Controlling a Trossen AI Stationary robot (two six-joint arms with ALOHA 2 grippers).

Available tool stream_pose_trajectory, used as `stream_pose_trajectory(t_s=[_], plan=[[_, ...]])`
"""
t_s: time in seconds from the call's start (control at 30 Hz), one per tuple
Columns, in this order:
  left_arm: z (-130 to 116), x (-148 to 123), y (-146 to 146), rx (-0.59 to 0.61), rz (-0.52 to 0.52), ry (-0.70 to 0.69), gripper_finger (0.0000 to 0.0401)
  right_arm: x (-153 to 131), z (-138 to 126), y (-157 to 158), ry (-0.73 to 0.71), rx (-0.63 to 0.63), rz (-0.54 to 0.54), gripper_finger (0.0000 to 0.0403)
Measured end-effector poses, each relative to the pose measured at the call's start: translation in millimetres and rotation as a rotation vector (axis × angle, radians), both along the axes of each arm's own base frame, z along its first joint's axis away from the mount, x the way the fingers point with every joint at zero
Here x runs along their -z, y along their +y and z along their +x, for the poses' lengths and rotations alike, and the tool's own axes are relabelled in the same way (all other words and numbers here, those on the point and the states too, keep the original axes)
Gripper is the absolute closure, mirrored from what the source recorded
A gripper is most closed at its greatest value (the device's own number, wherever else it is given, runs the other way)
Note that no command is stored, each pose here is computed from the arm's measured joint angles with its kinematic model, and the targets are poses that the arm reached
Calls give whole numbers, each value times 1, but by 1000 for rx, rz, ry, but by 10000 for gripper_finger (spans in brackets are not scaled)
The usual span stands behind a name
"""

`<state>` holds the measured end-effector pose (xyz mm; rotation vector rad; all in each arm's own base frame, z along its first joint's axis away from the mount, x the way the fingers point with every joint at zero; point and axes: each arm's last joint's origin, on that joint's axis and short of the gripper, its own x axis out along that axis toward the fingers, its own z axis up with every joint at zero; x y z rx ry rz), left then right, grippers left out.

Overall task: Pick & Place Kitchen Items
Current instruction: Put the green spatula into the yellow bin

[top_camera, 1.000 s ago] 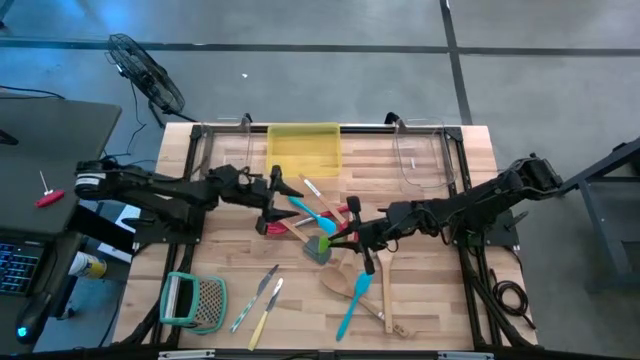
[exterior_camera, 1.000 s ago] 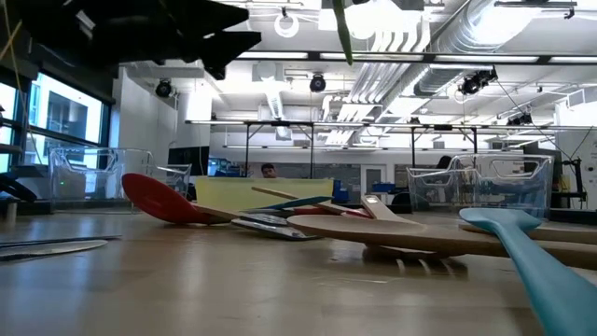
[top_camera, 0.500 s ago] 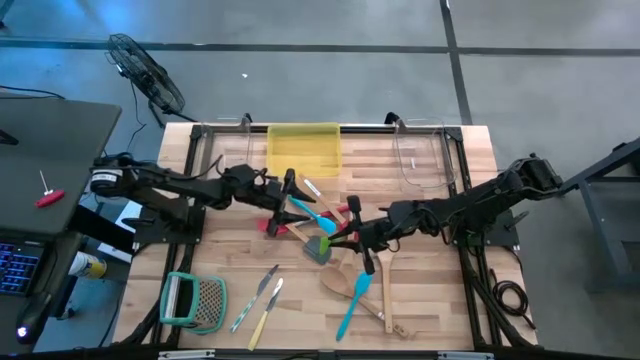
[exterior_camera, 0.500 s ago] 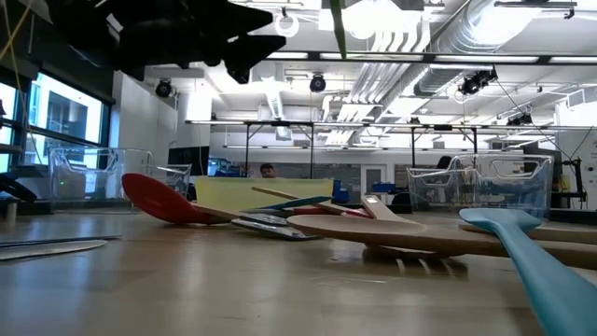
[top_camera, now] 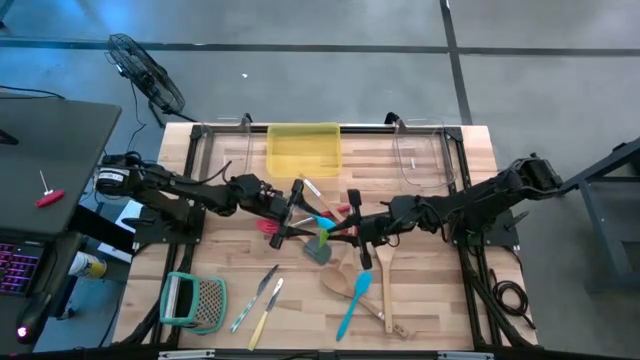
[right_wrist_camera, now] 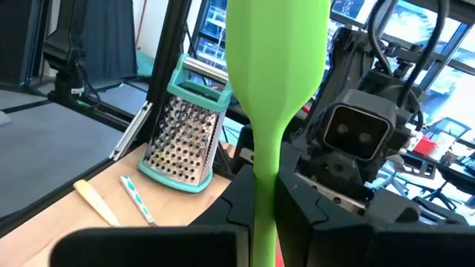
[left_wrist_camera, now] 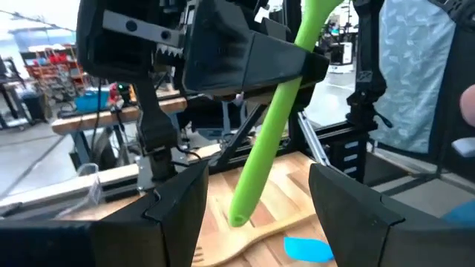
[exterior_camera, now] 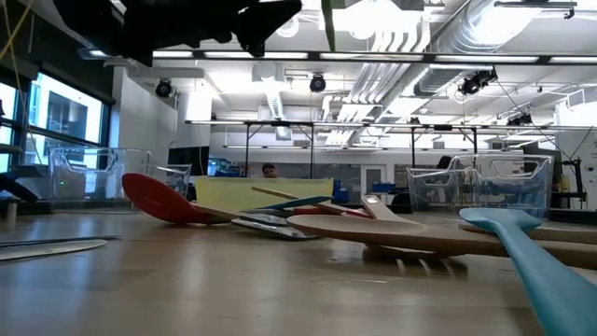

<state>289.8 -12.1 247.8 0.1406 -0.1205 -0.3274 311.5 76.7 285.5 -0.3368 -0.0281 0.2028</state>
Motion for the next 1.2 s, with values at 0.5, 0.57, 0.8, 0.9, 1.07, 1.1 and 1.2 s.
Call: stream_pose_trajectory(t_s=[0.5,0.57,0.8,0.9,1.07,1.1,1.2], plan=[[7,-12,-1,-1,-1,-42,169,-3,0,0,-33,11,11,383],[7,-11,-1,-1,-7,-34,169,-4,0,-1,-38,14,9,383],[9,-10,-3,6,-6,-55,169,-7,2,-11,-70,46,13,383],[8,-11,-3,5,-5,-59,169,-9,3,-16,-87,62,16,383],[9,-12,-1,-54,-11,-65,169,-9,4,-22,-94,82,17,383],[9,-12,-1,-68,-14,-63,169,-9,4,-23,-94,83,17,383],[9,-11,0,-107,-19,-61,169,-7,6,-24,-93,89,16,383]])
